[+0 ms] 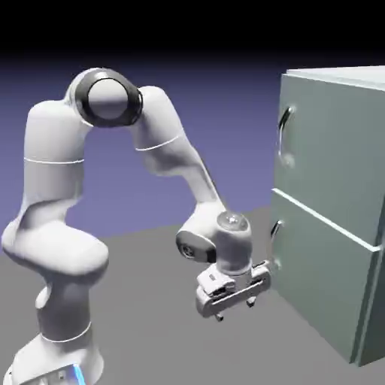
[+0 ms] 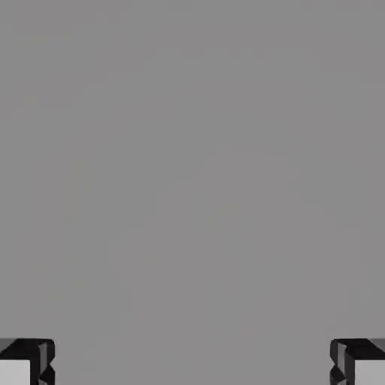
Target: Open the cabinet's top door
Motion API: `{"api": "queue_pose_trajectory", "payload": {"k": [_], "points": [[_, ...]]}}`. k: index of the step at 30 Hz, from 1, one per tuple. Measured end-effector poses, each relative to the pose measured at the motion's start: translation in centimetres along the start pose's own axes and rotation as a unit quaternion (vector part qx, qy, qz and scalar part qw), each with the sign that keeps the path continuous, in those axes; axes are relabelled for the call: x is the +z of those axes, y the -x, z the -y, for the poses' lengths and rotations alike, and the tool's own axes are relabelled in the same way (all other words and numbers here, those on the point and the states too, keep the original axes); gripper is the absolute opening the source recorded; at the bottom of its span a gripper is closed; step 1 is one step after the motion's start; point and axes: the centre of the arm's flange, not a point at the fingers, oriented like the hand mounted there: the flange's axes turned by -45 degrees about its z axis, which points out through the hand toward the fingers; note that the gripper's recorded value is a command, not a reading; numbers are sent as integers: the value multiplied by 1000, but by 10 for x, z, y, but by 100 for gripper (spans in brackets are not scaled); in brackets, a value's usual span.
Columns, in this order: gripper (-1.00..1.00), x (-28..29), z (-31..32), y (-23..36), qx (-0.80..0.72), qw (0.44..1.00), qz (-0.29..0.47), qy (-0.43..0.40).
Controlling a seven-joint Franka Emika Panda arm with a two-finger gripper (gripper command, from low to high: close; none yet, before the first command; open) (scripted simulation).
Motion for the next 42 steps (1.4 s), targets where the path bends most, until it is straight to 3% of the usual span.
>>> {"api": "queue_pose_trajectory", "payload": {"k": [8,13,18,23,28,36,41,42], "points": [[0,6,-5,-43,264,961,-72,-43],[0,-19,9,-56,395,904,-90,-133],[0,-62,33,-49,489,833,-59,-252],[0,-120,60,-16,540,755,34,-371],[0,-189,78,46,546,677,184,-458],[0,-302,56,189,474,569,481,-470],[0,-298,105,194,473,569,481,-470],[-100,-298,105,194,473,569,481,-470]]}}
